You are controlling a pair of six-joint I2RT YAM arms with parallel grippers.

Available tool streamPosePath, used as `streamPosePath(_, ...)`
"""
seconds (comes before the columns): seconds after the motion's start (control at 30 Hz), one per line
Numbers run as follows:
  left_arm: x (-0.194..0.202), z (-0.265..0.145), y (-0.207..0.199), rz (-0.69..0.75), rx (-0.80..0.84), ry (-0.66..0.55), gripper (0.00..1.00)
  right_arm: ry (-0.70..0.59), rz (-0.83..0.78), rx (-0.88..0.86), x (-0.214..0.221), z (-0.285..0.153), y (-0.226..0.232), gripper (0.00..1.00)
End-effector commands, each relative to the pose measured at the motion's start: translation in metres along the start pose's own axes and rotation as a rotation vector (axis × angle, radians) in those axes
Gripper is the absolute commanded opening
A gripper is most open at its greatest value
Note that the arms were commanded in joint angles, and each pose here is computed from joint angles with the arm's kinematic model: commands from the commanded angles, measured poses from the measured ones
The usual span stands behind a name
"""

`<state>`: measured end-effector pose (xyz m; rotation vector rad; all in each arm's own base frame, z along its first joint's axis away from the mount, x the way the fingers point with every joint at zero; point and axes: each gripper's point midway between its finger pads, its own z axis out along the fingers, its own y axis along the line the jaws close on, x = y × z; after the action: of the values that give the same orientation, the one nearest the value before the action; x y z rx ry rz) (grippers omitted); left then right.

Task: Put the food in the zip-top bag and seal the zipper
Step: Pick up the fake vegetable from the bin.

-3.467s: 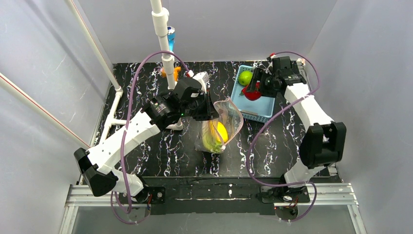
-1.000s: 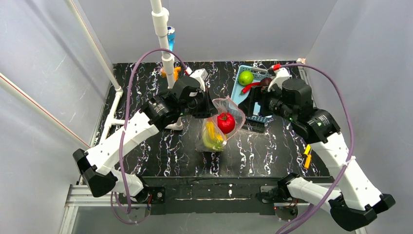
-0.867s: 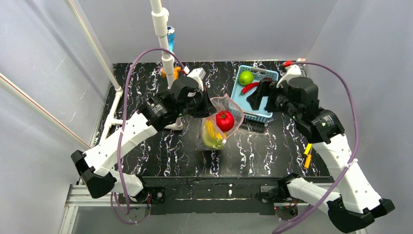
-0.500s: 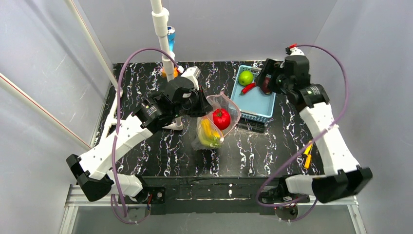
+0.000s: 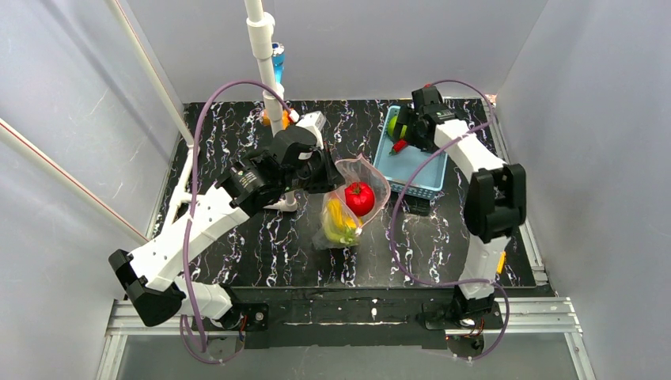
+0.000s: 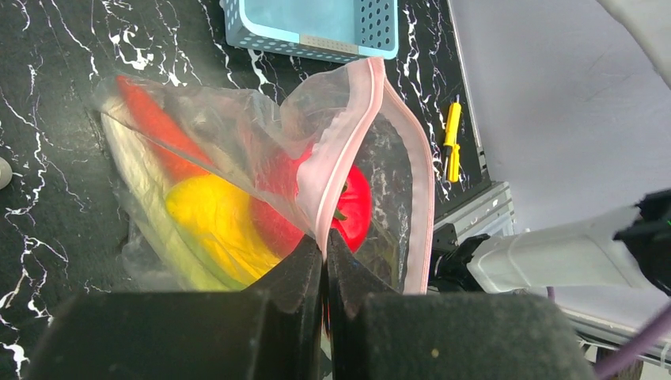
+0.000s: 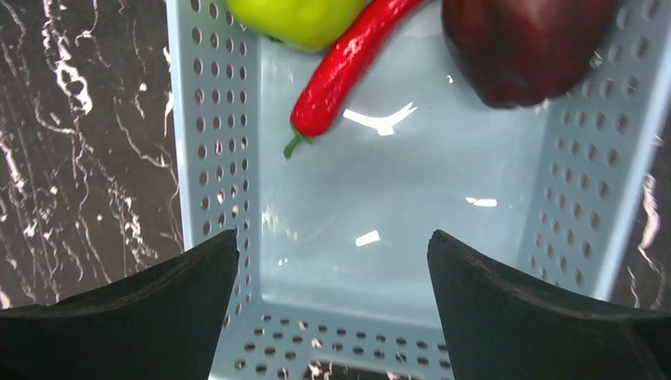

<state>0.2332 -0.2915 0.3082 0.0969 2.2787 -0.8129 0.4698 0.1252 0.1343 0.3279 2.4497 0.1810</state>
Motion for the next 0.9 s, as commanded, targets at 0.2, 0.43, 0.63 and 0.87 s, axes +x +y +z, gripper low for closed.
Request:
streamPosePath(0.2, -0.015, -0.01, -0.009, -0.008, 0.022, -0.043, 0.0, -0.05, 0.106, -0.027, -0.04, 0.036, 0.028, 0.86)
streamPosePath(0.43, -0.02, -0.017, -0.008, 0.008, 0.014, -0.059, 0.0, -0.019, 0.225, 0.006, -0.031, 0.057, 0.027, 0.83)
streamPosePath(0.63, -0.018, -0.018, -0.008, 0.009, 0.017, -0.057, 0.0, -0.003, 0.232, 0.026, -0.017, 0.074, 0.022, 0.73)
streamPosePath(0.87, -0.018, -0.018, -0.008, 0.014, 0.021, -0.055, 0.0, 0.021, 0.225, 0.061, -0.01, 0.094, 0.016, 0.7)
